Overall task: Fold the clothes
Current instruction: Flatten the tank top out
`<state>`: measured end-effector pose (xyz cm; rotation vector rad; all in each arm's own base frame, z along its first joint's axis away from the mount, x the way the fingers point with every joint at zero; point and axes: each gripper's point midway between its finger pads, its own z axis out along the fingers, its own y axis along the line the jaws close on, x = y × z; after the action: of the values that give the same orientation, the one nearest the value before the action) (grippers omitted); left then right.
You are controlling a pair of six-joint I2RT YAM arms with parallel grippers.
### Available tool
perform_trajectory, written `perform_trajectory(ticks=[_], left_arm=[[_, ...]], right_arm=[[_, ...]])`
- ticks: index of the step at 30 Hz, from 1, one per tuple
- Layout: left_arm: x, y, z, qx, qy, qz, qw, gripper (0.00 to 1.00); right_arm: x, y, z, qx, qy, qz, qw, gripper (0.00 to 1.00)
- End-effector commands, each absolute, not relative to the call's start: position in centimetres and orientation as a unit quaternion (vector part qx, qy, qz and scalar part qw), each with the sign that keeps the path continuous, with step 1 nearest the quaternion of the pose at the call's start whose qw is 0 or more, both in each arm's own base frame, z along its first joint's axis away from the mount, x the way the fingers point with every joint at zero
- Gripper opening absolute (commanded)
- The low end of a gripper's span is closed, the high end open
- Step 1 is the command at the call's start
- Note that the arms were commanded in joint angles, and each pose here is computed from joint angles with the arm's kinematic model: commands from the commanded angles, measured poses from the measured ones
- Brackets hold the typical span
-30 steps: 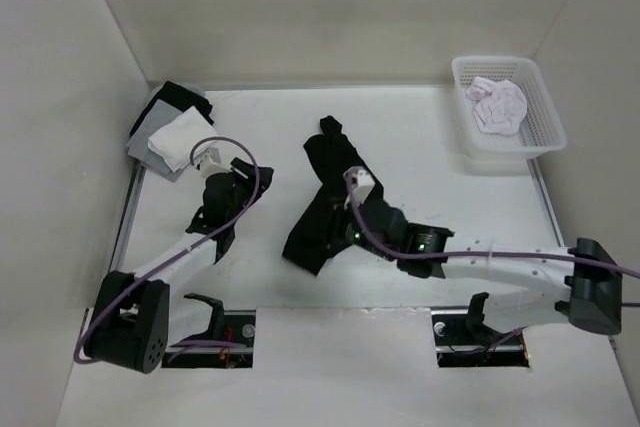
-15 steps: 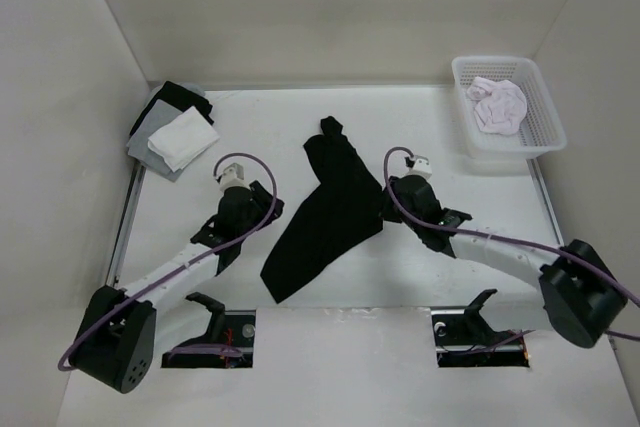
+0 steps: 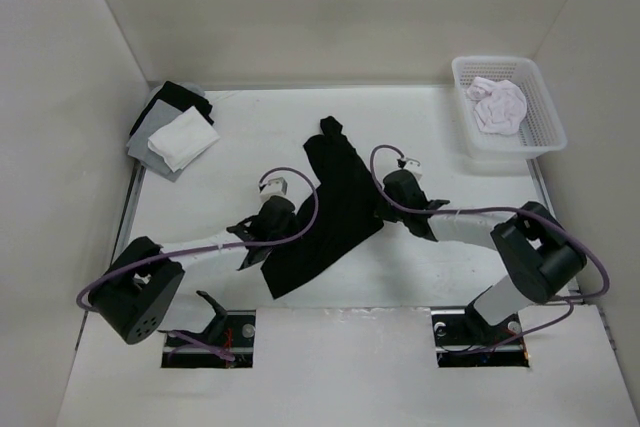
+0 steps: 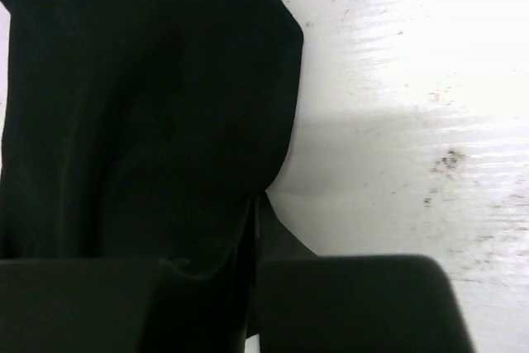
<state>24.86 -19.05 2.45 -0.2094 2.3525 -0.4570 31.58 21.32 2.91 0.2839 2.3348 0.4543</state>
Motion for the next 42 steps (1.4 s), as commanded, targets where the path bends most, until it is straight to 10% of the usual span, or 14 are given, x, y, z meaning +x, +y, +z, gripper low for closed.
perform_trajectory(ticks=[1, 6, 11, 16, 34, 39, 42], left_arm=[[26.5, -19.9, 3.4, -0.073, 0.904, -0.181, 0.381, 0.06], [30.3, -19.6, 5.5, -0.11, 0.879, -0.185, 0.425, 0.01], [33.1, -18.4, 6.4, -0.142, 0.868, -0.177, 0.442, 0.02], [35.5, -14.5, 6.7, -0.201, 0.854, -0.158, 0.453, 0.03], [35.6, -12.9, 7.1, -0.225, 0.841, -0.16, 0.464, 0.04], [36.2, -14.2, 7.1, -0.211, 0.847, -0.165, 0.46, 0.07], [36.6, -15.0, 7.2, -0.202, 0.849, -0.167, 0.458, 0.09]], right_arm=[[33.3, 20.6, 8.2, 0.144, 0.868, 0.193, 0.435, 0.0], [28.0, 18.6, 14.6, 0.101, 0.876, 0.159, 0.443, 0.04], [21.2, 22.5, 18.3, 0.012, 0.886, 0.185, 0.425, 0.44], [23.9, 22.6, 14.0, 0.055, 0.88, 0.204, 0.426, 0.51], [34.4, 26.5, 4.1, 0.067, 0.889, 0.273, 0.361, 0.49], [35.6, 26.0, 4.2, 0.088, 0.882, 0.285, 0.364, 0.04], [37.5, 21.5, 5.0, 0.154, 0.876, 0.238, 0.39, 0.0]])
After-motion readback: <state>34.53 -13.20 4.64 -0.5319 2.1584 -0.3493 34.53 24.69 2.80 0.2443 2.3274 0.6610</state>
